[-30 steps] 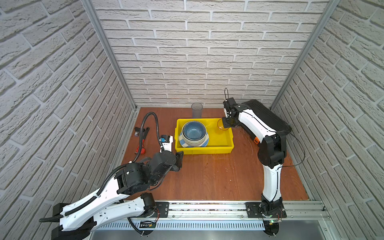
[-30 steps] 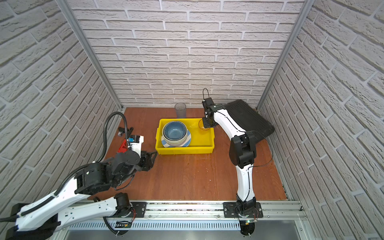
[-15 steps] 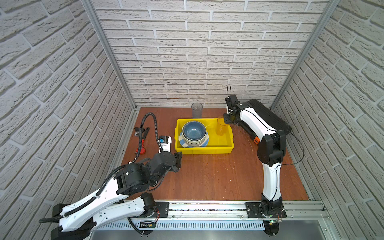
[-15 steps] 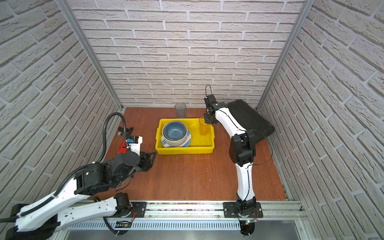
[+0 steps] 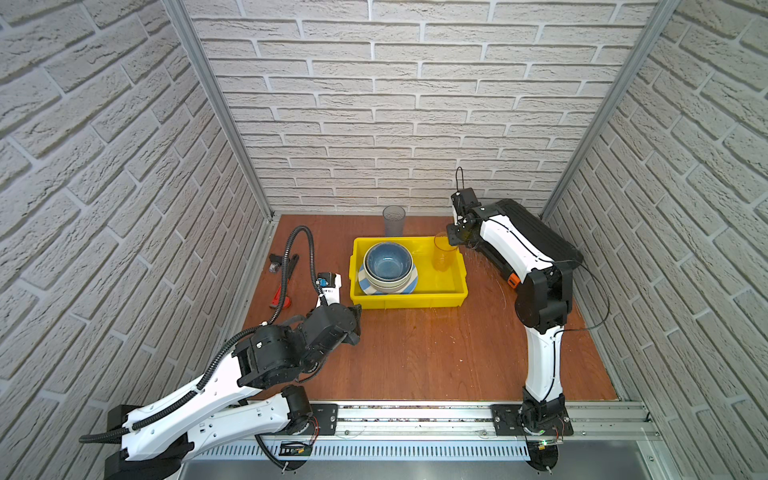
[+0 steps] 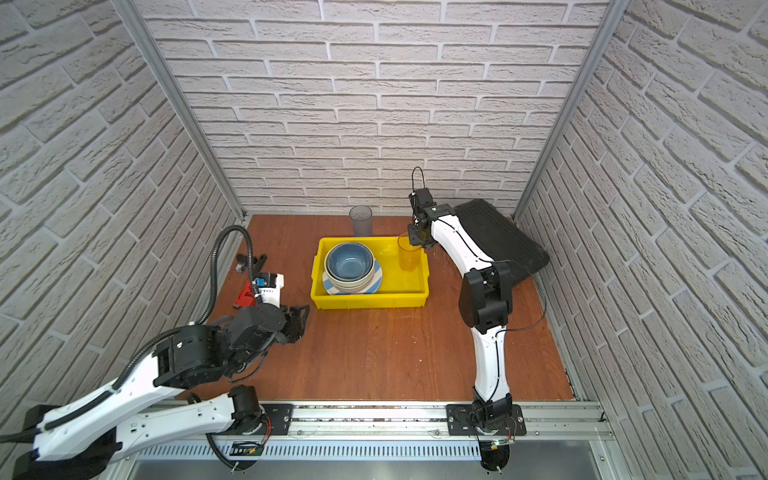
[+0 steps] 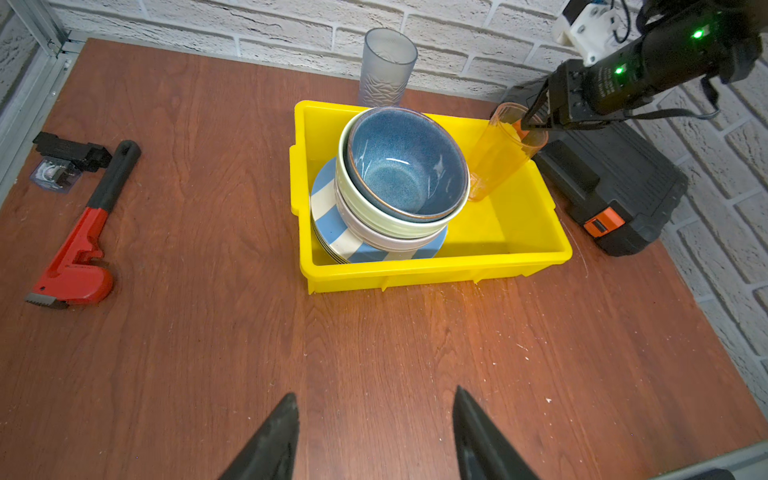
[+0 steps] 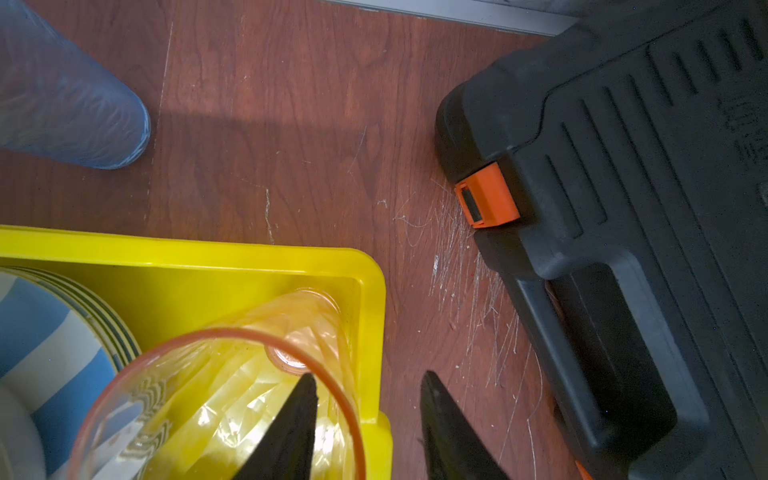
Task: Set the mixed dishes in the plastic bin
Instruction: 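Lower the pink cup into the bin corner nearest the toolbox, open right gripper, then raise the right gripper out of the bin while the left moves toward the frosted cup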
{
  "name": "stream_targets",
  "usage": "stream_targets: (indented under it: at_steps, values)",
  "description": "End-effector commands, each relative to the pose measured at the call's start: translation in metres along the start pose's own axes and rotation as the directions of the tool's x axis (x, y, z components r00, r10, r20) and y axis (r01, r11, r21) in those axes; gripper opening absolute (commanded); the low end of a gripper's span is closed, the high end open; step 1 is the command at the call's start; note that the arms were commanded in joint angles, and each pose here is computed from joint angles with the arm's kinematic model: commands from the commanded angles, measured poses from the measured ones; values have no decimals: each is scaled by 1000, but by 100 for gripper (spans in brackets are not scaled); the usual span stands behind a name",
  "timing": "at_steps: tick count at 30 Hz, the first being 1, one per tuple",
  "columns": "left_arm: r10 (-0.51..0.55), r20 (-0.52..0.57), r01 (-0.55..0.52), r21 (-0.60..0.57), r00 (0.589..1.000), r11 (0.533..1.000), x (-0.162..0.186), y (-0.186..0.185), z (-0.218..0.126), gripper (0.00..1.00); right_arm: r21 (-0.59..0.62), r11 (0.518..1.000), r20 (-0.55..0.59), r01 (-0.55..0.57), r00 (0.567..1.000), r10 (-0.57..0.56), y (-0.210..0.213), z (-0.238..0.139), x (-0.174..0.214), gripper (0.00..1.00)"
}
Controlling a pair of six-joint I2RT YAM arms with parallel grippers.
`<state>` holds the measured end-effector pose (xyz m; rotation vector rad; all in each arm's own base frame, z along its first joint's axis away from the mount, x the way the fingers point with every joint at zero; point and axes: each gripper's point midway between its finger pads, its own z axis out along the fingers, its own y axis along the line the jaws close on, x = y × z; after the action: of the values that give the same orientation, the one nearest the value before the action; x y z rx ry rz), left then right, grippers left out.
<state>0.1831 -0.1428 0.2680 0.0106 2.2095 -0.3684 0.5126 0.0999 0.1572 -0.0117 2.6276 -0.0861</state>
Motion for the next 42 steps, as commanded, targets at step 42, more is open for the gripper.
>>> stream_targets:
  at_steps: [42]
  values:
    - [-169,-304,151,-82,938,985,7,68,150,41,-381,916,-48,-126,992,116,20,-84,160,49]
